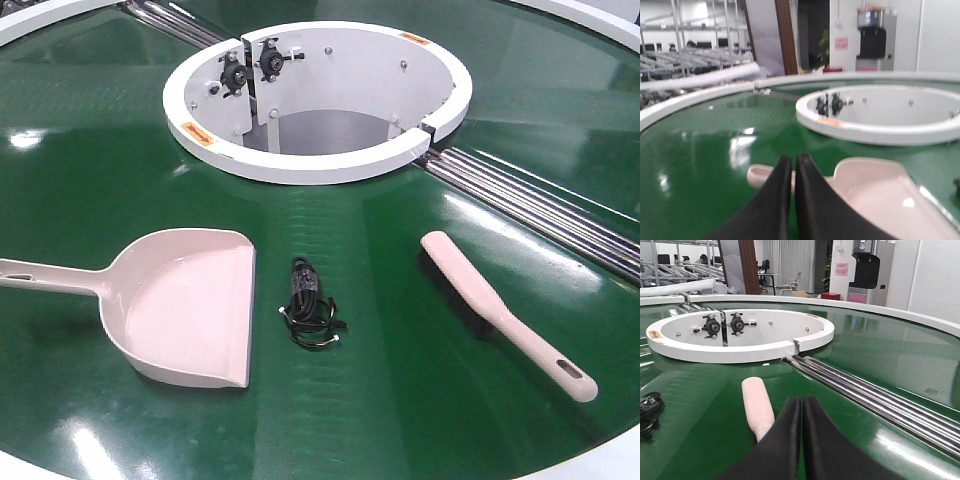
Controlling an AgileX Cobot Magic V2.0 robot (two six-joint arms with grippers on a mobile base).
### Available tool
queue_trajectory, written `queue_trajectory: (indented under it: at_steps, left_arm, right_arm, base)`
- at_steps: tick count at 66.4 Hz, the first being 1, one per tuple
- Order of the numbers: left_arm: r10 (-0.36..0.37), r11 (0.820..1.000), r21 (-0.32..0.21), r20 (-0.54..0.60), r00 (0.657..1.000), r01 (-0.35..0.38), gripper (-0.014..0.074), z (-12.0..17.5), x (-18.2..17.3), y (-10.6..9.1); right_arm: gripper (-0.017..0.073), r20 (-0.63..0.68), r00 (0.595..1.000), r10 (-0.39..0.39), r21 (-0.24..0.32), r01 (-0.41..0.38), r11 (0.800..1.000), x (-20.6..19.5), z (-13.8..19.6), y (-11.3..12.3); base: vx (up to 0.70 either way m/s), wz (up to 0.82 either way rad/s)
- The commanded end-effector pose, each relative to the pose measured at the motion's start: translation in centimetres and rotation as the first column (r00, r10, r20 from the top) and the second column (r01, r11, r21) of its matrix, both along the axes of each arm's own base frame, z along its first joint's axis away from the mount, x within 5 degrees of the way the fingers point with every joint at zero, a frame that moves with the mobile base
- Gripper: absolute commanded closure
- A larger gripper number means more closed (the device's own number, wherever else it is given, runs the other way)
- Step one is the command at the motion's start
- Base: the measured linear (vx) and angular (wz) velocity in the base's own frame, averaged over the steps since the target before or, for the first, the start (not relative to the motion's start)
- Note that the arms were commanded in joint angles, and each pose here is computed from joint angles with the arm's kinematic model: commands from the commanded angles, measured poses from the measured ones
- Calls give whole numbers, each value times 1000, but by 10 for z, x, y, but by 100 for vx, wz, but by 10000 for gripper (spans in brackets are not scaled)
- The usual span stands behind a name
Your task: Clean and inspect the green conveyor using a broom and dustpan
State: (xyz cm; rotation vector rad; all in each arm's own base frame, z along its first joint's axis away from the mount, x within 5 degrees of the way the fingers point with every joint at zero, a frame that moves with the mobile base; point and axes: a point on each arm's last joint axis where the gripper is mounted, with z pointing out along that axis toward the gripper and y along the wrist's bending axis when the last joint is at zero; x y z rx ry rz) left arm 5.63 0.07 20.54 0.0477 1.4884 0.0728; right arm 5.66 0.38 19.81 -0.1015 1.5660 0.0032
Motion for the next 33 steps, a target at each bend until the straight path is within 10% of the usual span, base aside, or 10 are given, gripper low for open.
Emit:
queue_trajectory:
  at_steps: [1, 13, 33]
  left_arm:
    - [-1, 998, -62, 175, 985, 12, 600, 28, -6, 0]
    - [-3, 997, -72, 176, 984, 16, 600, 79, -8, 0]
    - [-12, 997, -80, -269, 963, -10, 600, 126, 37, 0]
  right_arm:
    - [568, 76, 997, -7, 4, 7, 1000, -1, 6, 0]
    - [568, 76, 997, -7, 4, 7, 1000, -1, 6, 0]
    - [568, 76, 997, -7, 4, 7, 1000, -1, 6, 0]
  base:
    - [0, 0]
    - [0, 0]
    - [0, 0]
